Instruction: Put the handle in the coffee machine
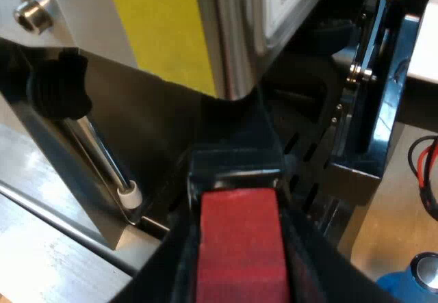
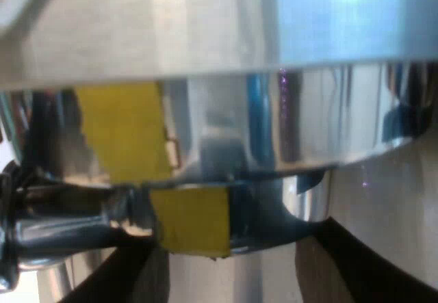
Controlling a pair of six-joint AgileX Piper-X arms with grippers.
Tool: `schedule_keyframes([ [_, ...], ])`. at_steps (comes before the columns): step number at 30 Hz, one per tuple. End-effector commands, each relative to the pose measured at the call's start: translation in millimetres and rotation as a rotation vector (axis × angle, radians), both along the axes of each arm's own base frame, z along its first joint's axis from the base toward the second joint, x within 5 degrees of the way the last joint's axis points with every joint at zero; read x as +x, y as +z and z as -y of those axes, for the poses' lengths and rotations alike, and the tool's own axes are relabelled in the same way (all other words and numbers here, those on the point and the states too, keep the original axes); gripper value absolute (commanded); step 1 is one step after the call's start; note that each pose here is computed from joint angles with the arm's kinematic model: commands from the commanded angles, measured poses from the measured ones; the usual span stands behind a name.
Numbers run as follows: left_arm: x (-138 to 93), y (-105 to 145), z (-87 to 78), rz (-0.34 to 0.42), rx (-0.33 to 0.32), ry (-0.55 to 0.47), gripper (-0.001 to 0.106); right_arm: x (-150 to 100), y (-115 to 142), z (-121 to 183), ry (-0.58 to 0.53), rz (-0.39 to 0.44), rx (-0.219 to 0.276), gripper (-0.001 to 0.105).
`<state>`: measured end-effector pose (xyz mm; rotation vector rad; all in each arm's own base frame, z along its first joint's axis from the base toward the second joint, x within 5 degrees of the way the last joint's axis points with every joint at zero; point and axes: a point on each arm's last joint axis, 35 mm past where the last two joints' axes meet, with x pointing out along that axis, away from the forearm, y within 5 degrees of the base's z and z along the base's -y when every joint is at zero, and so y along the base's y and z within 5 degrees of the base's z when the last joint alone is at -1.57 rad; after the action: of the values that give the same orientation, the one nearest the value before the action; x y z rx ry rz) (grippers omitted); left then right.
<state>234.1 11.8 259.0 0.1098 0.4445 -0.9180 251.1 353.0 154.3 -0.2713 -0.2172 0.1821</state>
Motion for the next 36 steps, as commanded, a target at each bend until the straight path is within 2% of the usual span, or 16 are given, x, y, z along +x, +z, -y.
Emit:
schedule_keyframes([
  [1,-1.2,14.2,3.3,0.076,-0.057,-0.079,0.000,1.0,20.8,2.3,0.013,0.075,0.077,0.044],
  [8,-1.3,14.0,3.2,0.073,-0.054,-0.076,0.000,1.0,21.1,2.4,0.013,0.077,0.079,0.044],
  [16,-0.3,12.8,2.0,0.099,0.008,-0.054,0.000,1.0,21.1,2.4,0.013,0.077,0.079,0.044],
  [30,-0.3,12.8,2.0,0.100,0.009,-0.054,0.000,1.0,21.1,2.4,0.013,0.077,0.079,0.044],
  [33,-0.3,12.8,2.0,0.100,0.009,-0.054,0.010,1.0,21.1,2.4,0.013,0.077,0.079,0.044],
  [35,-0.3,12.8,2.0,0.100,0.009,-0.054,0.029,1.0,21.1,2.4,0.013,0.077,0.079,0.044],
  [36,-0.3,12.8,2.0,0.100,0.009,-0.054,0.034,1.0,21.1,2.4,0.013,0.077,0.079,0.044],
])
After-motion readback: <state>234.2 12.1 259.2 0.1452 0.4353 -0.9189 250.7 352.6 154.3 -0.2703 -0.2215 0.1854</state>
